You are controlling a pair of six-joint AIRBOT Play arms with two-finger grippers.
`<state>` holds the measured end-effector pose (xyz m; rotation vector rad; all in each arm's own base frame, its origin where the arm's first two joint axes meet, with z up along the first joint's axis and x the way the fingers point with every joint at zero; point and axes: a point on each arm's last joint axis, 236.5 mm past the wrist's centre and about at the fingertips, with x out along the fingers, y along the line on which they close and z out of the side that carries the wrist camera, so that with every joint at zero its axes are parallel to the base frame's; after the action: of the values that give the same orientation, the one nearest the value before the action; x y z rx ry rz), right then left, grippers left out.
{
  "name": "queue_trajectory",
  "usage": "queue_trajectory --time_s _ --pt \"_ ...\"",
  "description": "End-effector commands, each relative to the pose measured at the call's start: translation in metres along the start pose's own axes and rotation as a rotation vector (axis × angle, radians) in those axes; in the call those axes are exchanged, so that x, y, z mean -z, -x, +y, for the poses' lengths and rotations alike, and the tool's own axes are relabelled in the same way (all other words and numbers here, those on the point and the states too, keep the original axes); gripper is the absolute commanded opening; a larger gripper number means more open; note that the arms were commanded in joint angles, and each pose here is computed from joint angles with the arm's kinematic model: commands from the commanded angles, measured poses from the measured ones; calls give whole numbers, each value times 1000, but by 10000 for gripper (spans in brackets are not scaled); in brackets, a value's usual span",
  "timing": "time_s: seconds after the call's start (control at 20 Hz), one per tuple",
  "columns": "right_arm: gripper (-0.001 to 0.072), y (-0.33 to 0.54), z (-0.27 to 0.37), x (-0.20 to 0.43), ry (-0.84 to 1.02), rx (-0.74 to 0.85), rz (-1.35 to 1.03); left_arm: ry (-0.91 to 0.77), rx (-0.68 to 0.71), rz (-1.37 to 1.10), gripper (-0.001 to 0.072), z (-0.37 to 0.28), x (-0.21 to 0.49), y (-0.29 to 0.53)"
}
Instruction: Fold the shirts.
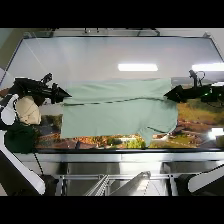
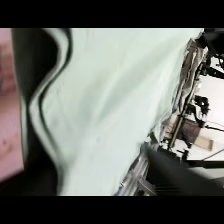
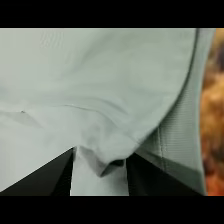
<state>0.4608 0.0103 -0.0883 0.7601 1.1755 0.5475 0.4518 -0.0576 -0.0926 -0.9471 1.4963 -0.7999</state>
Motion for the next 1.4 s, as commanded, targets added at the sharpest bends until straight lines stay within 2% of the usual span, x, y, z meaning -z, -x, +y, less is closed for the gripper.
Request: queue_trajectory --time_s 0.0,0.1,0.15,0.2,0.4,0.6,0.8,1.1,1.35 --pt "379 19 4 8 -71 -18 28 75 33 78 652 -4 21 6" --pt "366 52 10 19 -77 -17 53 99 53 102 651 -11 31 19" --pt "366 68 13 26 -79 -8 64 102 56 98 590 -16 35 26" --pt "365 85 15 34 -82 8 67 100 56 78 561 -22 41 33" --pt "365 122 11 80 -182 95 15 92 56 -34 564 -35 78 64" --pt "366 96 7 150 -400 101 26 234 -77 -19 565 -7 154 66" --pt "367 61 -6 202 -518 89 63 342 -166 24 565 21 215 37" --pt "366 49 15 195 -467 -36 0 405 -238 -47 564 56 225 4" --pt "366 51 34 189 -453 -122 -6 339 -306 -41 564 62 218 -12"
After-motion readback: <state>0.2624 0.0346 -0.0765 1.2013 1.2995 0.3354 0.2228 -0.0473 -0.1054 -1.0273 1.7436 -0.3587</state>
